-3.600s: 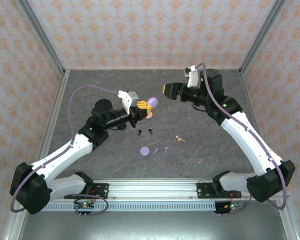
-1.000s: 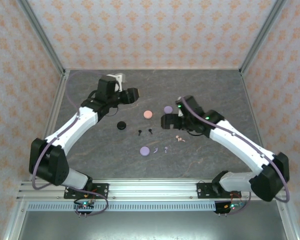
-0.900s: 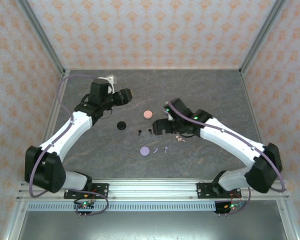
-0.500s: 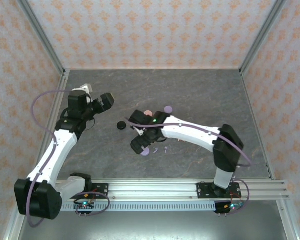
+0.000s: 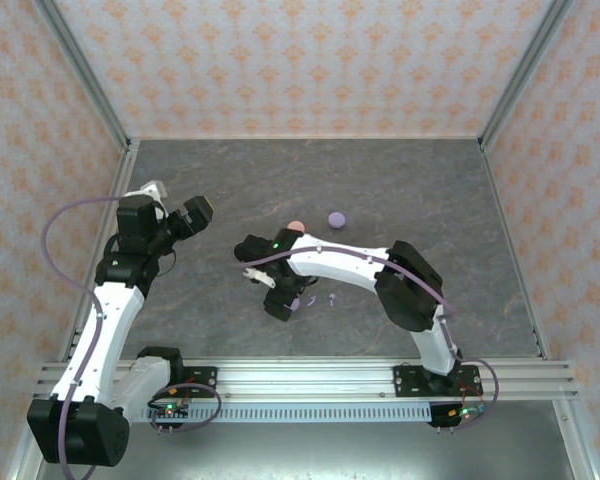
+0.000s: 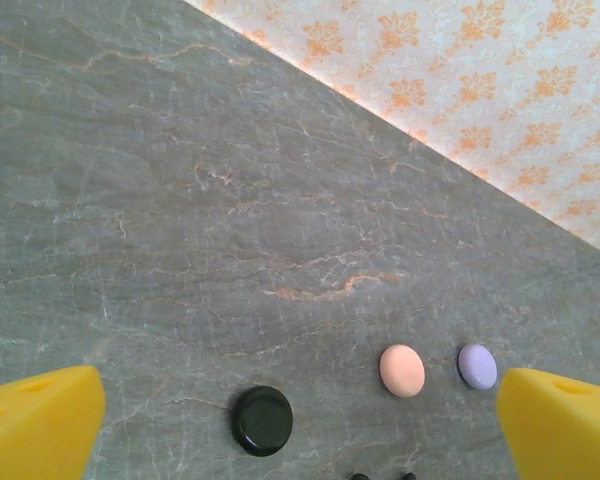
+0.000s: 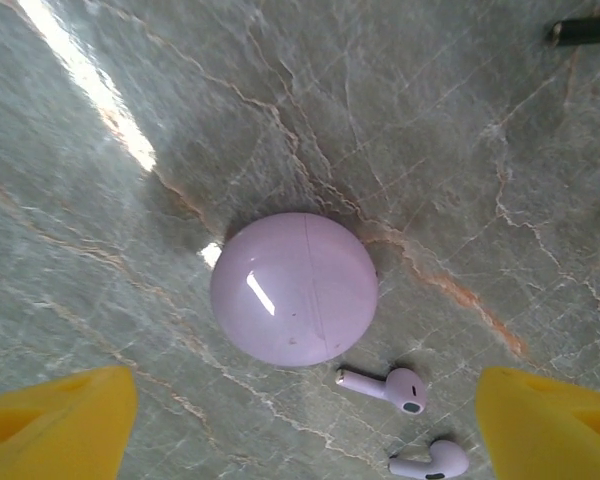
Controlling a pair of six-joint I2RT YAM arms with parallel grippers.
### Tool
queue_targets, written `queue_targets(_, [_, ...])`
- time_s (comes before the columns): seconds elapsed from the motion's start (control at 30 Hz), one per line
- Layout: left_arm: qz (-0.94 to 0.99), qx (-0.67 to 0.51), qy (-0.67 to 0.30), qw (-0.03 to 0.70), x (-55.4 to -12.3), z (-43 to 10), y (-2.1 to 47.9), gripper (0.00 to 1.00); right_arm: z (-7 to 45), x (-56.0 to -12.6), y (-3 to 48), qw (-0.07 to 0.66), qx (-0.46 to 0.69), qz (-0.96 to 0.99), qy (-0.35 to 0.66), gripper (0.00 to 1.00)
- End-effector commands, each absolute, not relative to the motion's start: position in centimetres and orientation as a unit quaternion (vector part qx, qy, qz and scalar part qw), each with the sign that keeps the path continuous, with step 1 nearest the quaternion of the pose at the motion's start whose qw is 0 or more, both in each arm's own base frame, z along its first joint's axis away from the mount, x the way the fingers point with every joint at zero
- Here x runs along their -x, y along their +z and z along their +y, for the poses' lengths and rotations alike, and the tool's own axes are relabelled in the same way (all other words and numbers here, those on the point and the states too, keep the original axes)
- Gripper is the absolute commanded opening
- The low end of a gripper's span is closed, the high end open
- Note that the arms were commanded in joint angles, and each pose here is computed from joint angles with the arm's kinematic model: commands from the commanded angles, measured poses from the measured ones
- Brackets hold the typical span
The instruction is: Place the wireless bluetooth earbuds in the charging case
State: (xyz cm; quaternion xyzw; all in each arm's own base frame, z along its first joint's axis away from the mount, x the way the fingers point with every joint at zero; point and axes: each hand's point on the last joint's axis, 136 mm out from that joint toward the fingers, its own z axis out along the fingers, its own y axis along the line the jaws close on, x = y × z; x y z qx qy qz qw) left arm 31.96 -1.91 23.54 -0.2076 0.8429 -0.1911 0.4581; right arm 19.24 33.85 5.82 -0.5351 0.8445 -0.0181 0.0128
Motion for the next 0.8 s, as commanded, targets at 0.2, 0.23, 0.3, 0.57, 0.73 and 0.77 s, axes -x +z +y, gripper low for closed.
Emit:
queue_targets(0.2, [0.848,0.204,-0.194,0.449,-31.8,-2.0,22.9,1.0,33.8,-19.8,4.5,0.015,0.564,0.824,-0.055,0.78])
queue_targets(0.23, [0.848,0.204,-0.194,0.45,-31.8,-2.0,22.9,1.0,33.9,-19.8,4.3,0.015,0.564,0.824,-0.055,0.77])
queue_targets(0.3, [0.847,0.205,-0.193,0.451,-31.8,-1.9,23.0,1.0,34.0,-19.8,4.0,0.015,0.563,0.824,-0.054,0.73])
queue_targets(0.57, [0.847,0.206,-0.197,0.449,-31.8,-2.1,22.9,1.0,34.4,-19.5,2.6,0.005,0.564,0.824,-0.044,0.68])
queue_targets(0.73, [0.847,0.204,-0.2,0.448,-31.9,-2.2,22.9,1.0,33.9,-19.4,1.6,-0.003,0.563,0.825,-0.052,0.64])
queue_targets(0.77, [0.847,0.203,-0.201,0.448,-31.9,-2.2,22.9,1.0,33.9,-19.4,1.5,-0.002,0.563,0.825,-0.052,0.63])
